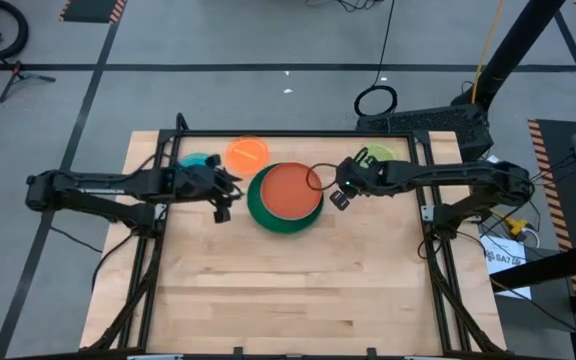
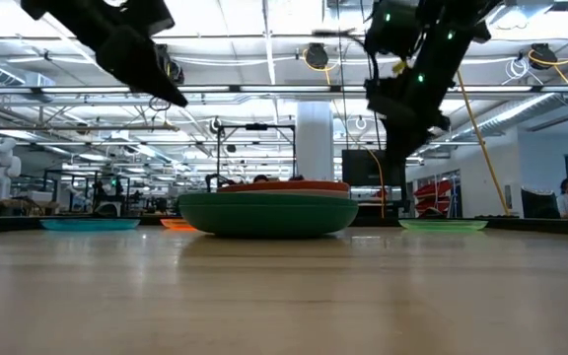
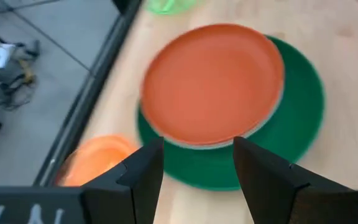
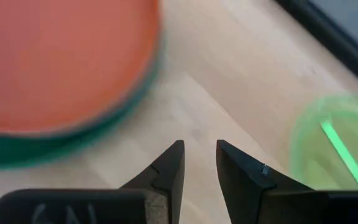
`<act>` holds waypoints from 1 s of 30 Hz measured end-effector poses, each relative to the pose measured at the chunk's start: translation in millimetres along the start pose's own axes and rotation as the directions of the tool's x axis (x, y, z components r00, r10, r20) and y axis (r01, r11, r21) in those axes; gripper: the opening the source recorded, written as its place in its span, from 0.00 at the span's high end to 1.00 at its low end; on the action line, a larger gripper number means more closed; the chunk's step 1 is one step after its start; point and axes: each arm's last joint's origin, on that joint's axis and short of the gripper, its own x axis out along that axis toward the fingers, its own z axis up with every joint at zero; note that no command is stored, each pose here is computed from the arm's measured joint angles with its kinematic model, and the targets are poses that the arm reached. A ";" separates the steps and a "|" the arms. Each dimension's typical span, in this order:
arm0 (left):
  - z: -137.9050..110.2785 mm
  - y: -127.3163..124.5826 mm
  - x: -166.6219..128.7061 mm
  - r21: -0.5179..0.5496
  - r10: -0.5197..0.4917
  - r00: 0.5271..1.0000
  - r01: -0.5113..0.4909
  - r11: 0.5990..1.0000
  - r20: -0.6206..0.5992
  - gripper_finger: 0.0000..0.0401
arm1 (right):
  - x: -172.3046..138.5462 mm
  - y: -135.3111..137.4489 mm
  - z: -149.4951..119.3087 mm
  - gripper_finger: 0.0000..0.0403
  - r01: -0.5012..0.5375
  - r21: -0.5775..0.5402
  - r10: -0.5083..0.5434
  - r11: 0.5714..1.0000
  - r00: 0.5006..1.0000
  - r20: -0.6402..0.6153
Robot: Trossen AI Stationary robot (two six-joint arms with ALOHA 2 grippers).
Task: Stack plastic plates
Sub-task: Stack the green plate on top of the orange plate
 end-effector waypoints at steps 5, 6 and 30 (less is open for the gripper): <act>1.1 18.8 -25.3 -0.048 0.191 0.979 -0.187 0.981 0.077 0.51 | 13.9 -21.5 0.7 0.78 0.105 0.093 -0.094 0.990 0.988 -0.120; 1.9 23.5 -31.1 -0.086 0.265 0.960 -0.258 0.962 0.091 0.51 | 15.2 -27.5 2.4 0.78 0.132 0.115 -0.114 0.985 0.982 -0.148; -14.7 39.7 -55.2 -0.285 0.492 0.870 -0.477 0.831 -0.022 0.51 | 79.6 -86.7 67.1 0.71 0.303 0.199 -0.165 0.932 0.844 -0.511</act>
